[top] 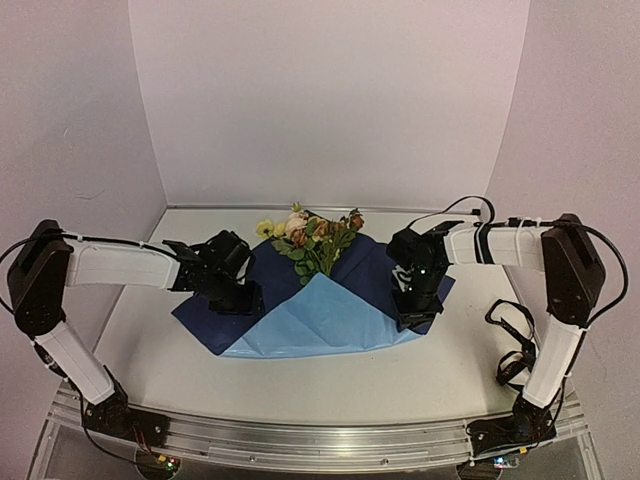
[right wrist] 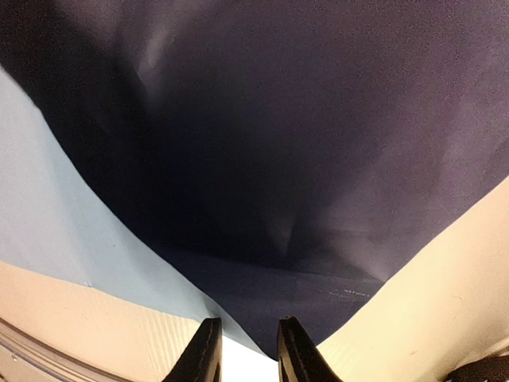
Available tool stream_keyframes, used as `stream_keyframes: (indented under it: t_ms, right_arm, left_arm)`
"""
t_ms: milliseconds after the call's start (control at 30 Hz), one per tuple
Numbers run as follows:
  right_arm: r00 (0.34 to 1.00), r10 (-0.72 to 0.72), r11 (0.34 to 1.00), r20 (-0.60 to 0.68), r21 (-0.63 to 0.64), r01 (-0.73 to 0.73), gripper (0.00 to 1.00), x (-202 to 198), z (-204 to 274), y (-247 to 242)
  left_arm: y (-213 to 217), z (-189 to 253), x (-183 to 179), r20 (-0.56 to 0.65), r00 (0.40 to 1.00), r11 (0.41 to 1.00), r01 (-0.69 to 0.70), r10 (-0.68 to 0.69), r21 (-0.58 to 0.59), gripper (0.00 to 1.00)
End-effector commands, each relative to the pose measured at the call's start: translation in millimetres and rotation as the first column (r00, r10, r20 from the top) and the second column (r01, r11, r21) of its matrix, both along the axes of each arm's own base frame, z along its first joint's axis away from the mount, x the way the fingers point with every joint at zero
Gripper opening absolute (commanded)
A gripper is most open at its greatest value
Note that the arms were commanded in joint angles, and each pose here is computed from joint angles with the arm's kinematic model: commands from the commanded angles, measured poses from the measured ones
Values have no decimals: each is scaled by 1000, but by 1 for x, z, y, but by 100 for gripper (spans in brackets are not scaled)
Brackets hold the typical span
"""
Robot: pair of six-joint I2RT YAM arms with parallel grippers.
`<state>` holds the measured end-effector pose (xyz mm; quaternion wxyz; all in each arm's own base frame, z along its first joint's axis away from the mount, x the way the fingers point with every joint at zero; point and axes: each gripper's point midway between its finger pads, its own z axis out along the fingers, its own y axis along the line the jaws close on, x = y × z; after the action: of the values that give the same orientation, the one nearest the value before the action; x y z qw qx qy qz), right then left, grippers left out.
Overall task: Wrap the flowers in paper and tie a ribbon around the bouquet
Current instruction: Press the fold line of the 1/4-folded wrapping paper.
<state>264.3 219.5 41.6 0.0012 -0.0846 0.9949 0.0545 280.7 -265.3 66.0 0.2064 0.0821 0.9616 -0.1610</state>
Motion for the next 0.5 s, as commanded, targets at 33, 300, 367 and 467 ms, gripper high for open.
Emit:
stream_keyframes:
  t_ms: [33,300,367,467]
  right_arm:
    - [999,-35,996,-4,-88,34,21,1,3,-13]
    - [999,-33,994,36,-106,37,27,7,14,-12]
    - [998,0,991,66,-133,9,30,7,26,-13]
    - [985,91,979,146,-197,-61,41,7,44,-16]
  left_arm:
    - [-10,53,9,111,993,999,35,-30,-39,52]
    - [-63,47,-43,47,970,959,242,-238,-145,30]
    - [-71,38,-53,20,963,949,267,-267,-171,23]
    - [-77,27,-60,-9,961,941,267,-275,-208,20]
